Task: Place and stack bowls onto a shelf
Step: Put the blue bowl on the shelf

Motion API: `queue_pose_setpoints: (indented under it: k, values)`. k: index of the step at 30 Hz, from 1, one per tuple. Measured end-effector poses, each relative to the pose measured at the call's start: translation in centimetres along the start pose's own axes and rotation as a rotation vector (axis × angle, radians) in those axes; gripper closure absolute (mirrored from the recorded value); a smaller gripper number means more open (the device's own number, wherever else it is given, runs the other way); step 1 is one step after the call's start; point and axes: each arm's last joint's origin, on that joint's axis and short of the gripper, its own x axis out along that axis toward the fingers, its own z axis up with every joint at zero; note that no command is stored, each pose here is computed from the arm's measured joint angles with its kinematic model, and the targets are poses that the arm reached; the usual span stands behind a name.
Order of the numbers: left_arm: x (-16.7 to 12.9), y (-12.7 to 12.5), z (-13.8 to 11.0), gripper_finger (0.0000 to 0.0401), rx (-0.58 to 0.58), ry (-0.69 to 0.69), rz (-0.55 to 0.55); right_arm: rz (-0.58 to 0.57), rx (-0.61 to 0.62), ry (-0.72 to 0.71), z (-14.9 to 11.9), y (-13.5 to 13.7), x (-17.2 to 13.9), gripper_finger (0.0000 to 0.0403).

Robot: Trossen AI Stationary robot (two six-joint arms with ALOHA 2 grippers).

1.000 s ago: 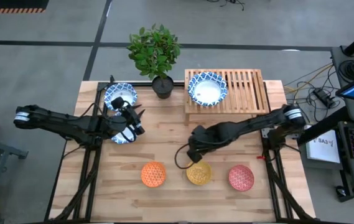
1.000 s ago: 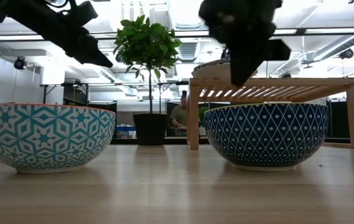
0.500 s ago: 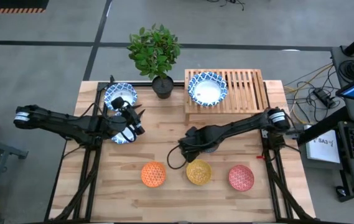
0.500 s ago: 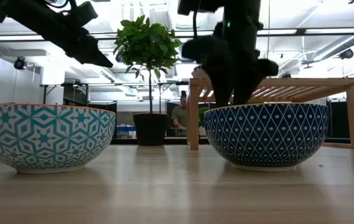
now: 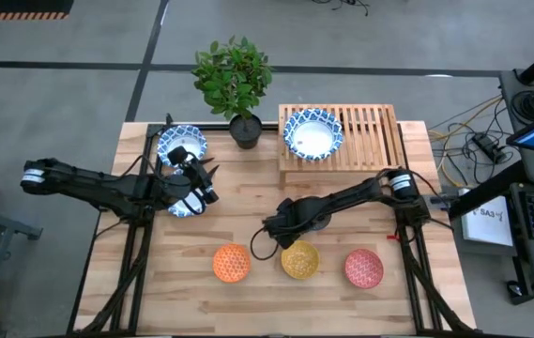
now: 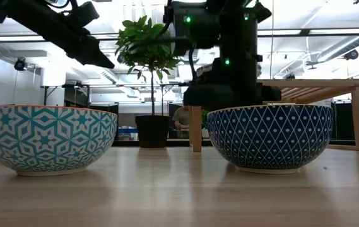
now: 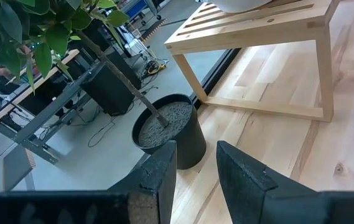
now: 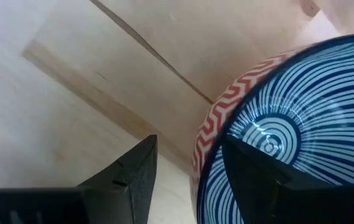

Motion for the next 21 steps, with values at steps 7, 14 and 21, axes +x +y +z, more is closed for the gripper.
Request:
queue_pose_setpoints:
  k: [7,14,21]
  values:
    - [0.0,0.0,0.0,0.0304,0.0,0.0,0.0,-0.011,0.004,0.001,0.1,0.1,0.5,0.0267]
    - [0.0,0.0,0.0,0.0304,0.0,0.0,0.0,-0.01,0.02,-0.003,0.3,-0.1,0.5,0.0347]
    - [0.0,0.0,0.0,0.0304,-0.004,0.0,0.0,-0.002,0.008,-0.011,0.3,-0.5,-0.6,0.0383]
